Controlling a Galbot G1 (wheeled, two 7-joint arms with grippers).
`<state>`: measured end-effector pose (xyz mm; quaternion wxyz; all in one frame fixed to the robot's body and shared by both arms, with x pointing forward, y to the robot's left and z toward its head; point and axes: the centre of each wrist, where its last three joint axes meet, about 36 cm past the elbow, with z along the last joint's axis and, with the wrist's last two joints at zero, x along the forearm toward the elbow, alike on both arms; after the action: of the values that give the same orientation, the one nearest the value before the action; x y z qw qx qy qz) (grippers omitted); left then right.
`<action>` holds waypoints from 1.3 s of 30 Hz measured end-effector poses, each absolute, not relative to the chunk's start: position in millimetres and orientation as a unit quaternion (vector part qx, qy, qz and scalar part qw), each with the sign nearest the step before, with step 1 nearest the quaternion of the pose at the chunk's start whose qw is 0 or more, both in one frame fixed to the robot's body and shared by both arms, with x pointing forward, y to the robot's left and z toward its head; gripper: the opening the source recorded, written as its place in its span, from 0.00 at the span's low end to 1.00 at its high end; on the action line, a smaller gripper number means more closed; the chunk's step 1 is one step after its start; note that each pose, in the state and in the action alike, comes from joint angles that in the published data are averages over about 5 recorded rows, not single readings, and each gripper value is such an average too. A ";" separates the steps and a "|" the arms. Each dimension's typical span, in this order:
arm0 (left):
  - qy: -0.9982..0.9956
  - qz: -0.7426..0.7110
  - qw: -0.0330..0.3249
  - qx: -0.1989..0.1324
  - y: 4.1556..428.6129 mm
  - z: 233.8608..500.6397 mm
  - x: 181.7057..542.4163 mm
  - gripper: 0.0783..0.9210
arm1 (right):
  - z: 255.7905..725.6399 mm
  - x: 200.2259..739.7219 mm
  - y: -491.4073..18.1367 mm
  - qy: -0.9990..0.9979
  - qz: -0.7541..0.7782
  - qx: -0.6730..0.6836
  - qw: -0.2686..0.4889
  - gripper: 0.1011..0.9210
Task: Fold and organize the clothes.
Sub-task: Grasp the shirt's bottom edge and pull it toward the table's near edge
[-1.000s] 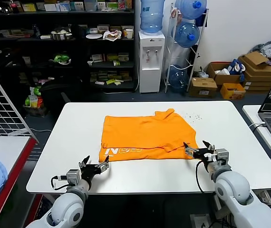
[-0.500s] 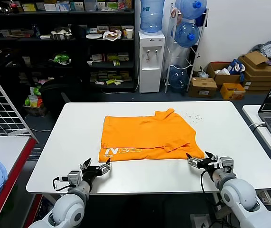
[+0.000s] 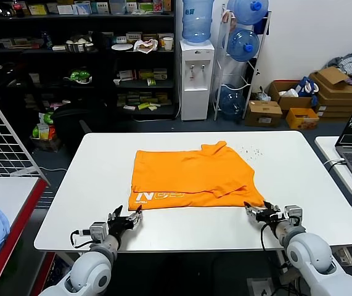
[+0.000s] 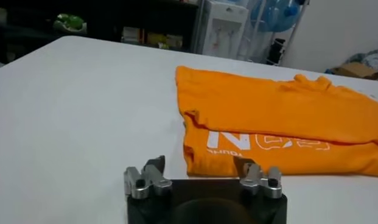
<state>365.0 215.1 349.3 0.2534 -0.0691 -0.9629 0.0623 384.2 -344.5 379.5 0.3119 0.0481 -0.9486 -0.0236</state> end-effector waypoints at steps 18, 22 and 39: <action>-0.963 0.062 0.253 -0.064 212.3 349.8 361.8 0.06 | 388.4 376.3 -343.0 -0.952 -0.027 0.044 0.301 0.03; -0.964 0.061 0.251 -0.061 214.8 355.0 358.1 0.02 | 395.3 369.7 -340.5 -0.952 -0.027 0.042 0.302 0.03; -0.960 0.059 0.263 -0.079 222.1 387.1 289.7 0.02 | 402.2 298.3 -336.9 -0.945 -0.032 0.011 0.326 0.03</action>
<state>289.7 222.1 387.1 0.2630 -0.0786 -0.9598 0.0585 298.3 -336.9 402.2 0.3260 0.0110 -0.9448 -0.0320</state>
